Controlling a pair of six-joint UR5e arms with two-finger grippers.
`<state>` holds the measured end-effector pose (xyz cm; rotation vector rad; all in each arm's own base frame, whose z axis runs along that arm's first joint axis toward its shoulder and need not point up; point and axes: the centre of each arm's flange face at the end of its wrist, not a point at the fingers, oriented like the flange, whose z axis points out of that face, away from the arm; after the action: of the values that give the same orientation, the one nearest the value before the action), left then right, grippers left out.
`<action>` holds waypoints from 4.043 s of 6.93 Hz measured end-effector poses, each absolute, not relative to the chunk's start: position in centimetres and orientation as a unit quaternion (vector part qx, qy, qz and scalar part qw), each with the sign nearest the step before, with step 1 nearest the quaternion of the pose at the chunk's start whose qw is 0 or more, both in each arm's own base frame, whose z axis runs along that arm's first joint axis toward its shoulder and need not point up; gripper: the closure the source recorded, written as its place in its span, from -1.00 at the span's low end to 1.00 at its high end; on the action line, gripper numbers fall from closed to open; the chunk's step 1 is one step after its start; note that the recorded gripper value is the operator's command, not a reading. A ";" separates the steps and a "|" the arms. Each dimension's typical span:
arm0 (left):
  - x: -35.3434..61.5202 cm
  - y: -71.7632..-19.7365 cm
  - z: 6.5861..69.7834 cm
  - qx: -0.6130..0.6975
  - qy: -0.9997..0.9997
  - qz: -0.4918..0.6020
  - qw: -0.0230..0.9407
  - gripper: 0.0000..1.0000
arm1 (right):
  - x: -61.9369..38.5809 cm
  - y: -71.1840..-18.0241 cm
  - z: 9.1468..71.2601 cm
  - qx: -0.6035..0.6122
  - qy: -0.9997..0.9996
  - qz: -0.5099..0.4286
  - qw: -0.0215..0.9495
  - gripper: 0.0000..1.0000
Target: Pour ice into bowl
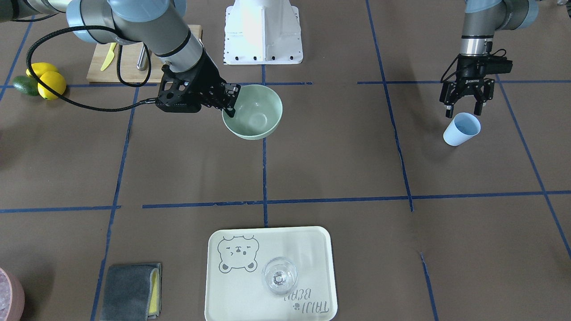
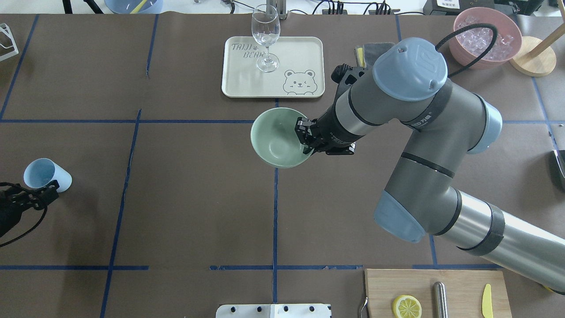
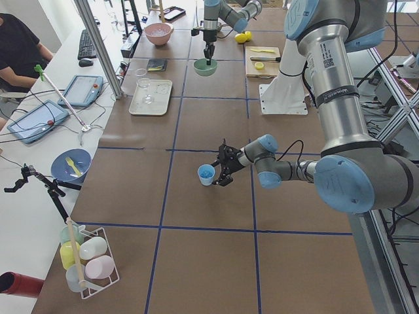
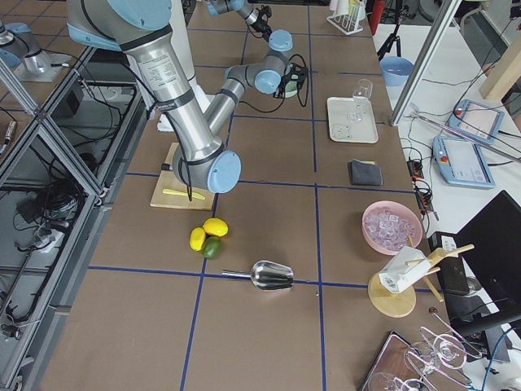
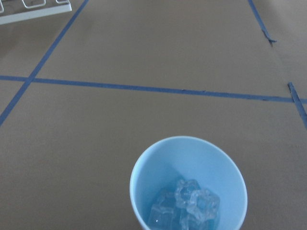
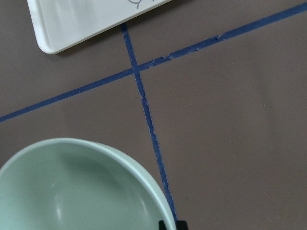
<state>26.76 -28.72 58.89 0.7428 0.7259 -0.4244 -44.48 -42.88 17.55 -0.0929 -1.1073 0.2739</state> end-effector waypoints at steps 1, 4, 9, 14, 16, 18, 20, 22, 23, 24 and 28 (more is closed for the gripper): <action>27.1 -29.3 59.6 0.374 0.331 -0.210 0.841 -0.99 | -45.7 -42.0 17.6 -0.040 -0.521 0.126 0.843 1.00; 28.9 -30.7 61.5 0.413 0.303 -0.227 0.828 -0.99 | -48.4 -39.8 17.5 -0.028 -0.514 0.116 0.849 1.00; 31.3 -31.5 61.4 0.417 0.309 -0.229 0.824 -0.90 | -48.9 -39.5 17.6 -0.027 -0.509 0.116 0.853 1.00; 30.9 -31.8 61.7 0.422 0.303 -0.232 0.822 1.00 | -50.1 -38.7 17.7 -0.021 -0.504 0.114 0.856 1.00; 29.9 -32.0 57.8 0.440 0.315 -0.225 0.810 1.00 | -55.3 -38.4 15.8 -0.010 -0.494 0.110 0.862 1.00; 28.8 -32.3 54.2 0.453 0.329 -0.224 0.798 1.00 | -63.4 -38.3 13.2 0.006 -0.470 0.105 0.876 1.00; 28.3 -32.6 52.9 0.461 0.329 -0.221 0.794 1.00 | -68.2 -38.3 13.1 0.018 -0.461 0.102 0.881 1.00; 28.2 -33.5 51.9 0.486 0.305 -0.184 0.798 1.00 | -69.1 -38.4 13.3 0.023 -0.466 0.101 0.879 -1.00; 28.6 -33.8 51.1 0.501 0.289 -0.153 0.801 1.00 | -68.9 -38.6 12.9 0.027 -0.481 0.100 0.871 -1.00; 29.0 -34.0 50.6 0.513 0.274 -0.126 0.804 1.00 | -68.1 -39.2 12.1 0.030 -0.497 0.102 0.861 -1.00; 35.4 -35.8 43.4 0.530 0.206 -0.079 0.819 1.00 | -56.0 -42.5 12.6 0.009 -0.518 0.113 0.848 -1.00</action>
<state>35.44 -35.77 43.43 1.1295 0.4387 -0.1684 -55.98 -42.53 12.58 0.0180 -1.0926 0.2375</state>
